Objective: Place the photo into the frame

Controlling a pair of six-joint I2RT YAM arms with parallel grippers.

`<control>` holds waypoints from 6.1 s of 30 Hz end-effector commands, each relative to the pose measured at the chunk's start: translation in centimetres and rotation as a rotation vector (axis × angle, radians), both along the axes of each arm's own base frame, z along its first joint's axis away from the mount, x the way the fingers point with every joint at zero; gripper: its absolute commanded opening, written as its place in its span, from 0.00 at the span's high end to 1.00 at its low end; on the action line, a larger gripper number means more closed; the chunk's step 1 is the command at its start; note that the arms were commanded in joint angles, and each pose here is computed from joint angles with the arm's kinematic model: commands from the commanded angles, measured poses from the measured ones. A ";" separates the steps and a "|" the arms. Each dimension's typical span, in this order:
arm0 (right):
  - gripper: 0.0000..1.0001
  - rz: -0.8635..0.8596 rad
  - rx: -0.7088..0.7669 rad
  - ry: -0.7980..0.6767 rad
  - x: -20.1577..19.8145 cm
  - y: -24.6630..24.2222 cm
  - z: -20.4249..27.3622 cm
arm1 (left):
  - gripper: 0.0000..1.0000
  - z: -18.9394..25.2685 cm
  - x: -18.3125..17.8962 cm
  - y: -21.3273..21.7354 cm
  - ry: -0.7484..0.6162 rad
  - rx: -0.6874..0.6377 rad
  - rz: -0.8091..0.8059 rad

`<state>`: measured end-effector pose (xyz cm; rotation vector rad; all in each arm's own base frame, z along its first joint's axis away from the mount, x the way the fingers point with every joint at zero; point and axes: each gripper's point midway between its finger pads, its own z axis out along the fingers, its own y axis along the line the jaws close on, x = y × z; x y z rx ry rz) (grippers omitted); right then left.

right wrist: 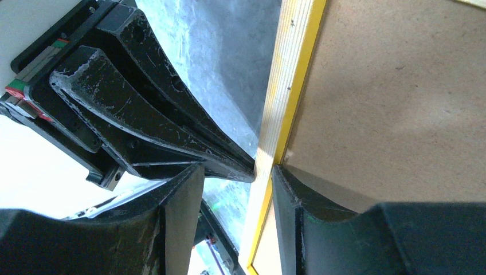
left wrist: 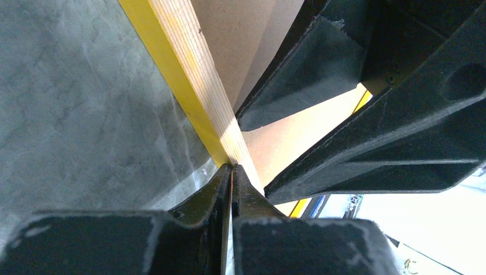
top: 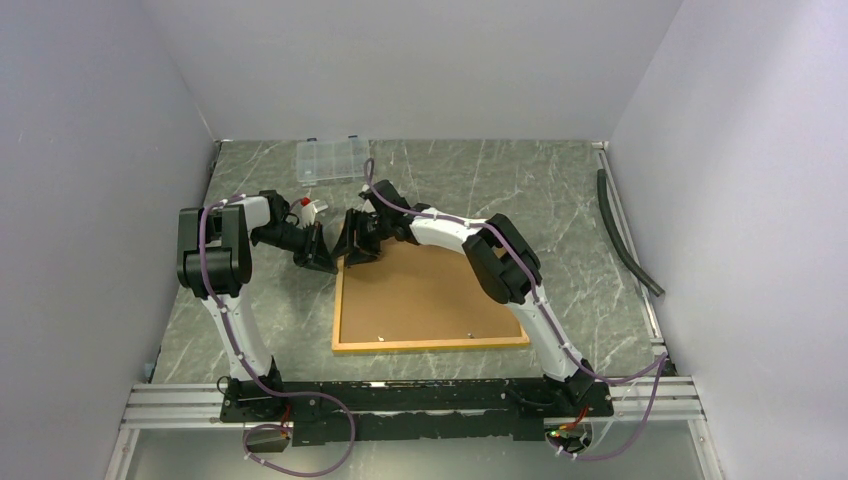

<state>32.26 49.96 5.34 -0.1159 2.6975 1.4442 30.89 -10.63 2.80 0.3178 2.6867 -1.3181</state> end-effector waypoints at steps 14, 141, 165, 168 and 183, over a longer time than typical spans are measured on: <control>0.19 -0.322 -0.053 -0.273 9.0 -14.2 11.2 | 0.89 2.8 -0.1 2.4 -0.118 0.052 -0.039; 0.34 0.539 0.006 -0.376 -9.6 0.6 0.6 | 0.86 0.6 4.0 5.7 -0.187 0.204 -0.109; 0.20 0.391 0.019 -0.535 -5.2 0.9 7.2 | 0.82 3.5 4.2 4.8 -0.220 0.184 -0.113; 0.13 0.248 0.044 -0.581 -2.6 -1.5 11.4 | 0.80 5.0 5.0 4.7 -0.256 0.174 -0.104; 0.00 -0.354 -0.259 -0.092 -7.5 -26.6 5.2 | 0.69 2.5 10.3 0.0 -0.266 0.156 -0.137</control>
